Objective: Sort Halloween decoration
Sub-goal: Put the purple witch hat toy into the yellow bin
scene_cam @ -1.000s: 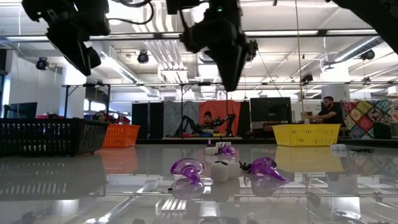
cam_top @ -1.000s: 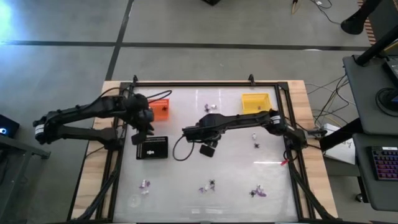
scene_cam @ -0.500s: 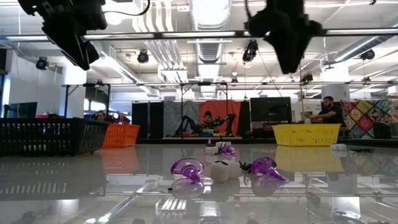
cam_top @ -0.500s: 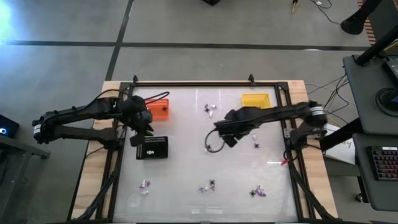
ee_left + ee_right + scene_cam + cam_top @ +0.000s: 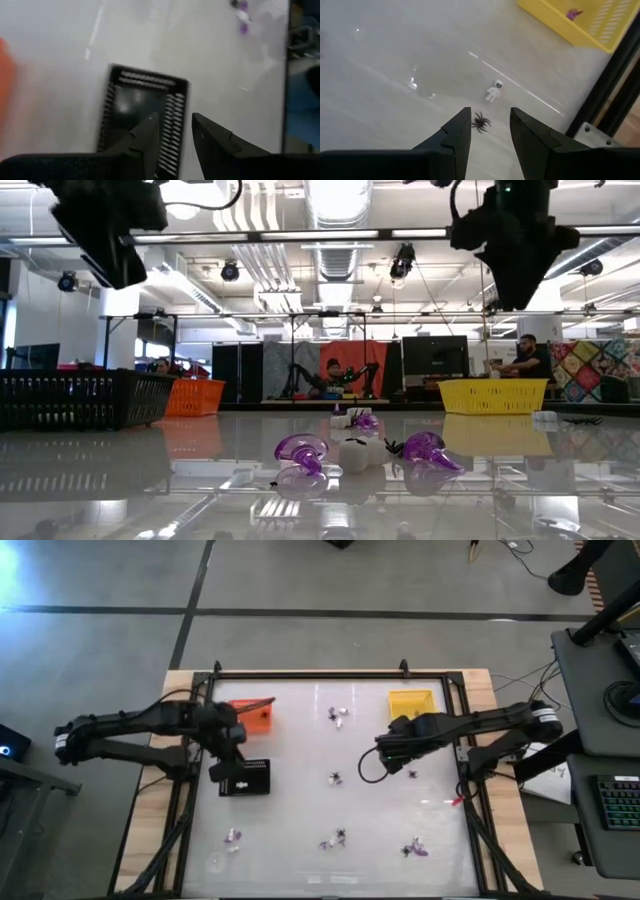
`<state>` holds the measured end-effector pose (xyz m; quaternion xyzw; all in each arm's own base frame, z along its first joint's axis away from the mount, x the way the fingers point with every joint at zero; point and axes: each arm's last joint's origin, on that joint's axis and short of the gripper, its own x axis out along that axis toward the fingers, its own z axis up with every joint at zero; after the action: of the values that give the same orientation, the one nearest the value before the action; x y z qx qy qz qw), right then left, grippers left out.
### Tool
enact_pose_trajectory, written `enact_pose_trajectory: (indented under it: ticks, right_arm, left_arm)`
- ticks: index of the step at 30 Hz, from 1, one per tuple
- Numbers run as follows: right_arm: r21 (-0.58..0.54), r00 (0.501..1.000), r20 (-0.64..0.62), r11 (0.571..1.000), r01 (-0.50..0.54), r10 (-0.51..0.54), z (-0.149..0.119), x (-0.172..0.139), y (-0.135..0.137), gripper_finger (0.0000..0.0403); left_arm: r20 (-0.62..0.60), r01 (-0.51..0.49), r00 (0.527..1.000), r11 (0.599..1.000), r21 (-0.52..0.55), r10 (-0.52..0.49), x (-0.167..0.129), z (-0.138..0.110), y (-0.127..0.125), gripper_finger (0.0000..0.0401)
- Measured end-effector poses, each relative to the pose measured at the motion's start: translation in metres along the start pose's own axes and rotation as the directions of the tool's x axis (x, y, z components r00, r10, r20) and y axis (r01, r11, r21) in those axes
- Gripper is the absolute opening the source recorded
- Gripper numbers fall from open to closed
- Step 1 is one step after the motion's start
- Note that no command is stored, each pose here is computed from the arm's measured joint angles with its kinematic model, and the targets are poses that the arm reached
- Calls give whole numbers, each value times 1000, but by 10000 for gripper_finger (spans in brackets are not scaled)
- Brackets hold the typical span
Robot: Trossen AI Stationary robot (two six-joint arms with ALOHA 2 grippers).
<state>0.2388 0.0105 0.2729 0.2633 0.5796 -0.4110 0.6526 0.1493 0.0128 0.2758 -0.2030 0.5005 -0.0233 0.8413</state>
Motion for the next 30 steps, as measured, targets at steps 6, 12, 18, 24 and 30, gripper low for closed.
enact_pose_trajectory:
  ticks: [6,12,18,24,30]
  right_arm:
    - [20,1000,2,1000,5,-5,-1,1,-2,128]
    - [40,1000,4,999,2,-3,-1,0,-2,128]
    - [74,1000,6,997,-1,0,0,0,-1,128]
    - [71,999,33,997,-15,12,1,0,0,128]
    - [40,999,40,999,-10,8,1,0,0,128]
  left_arm:
    - [-85,45,996,998,39,-42,10,-10,-29,100]
    - [-154,29,988,998,56,-20,20,-26,-58,100]
    - [-192,0,981,999,-44,-8,28,-39,-79,100]
    - [-178,-48,984,985,-167,18,31,-46,-89,100]
    - [-142,-76,989,951,-301,34,41,-46,-99,100]
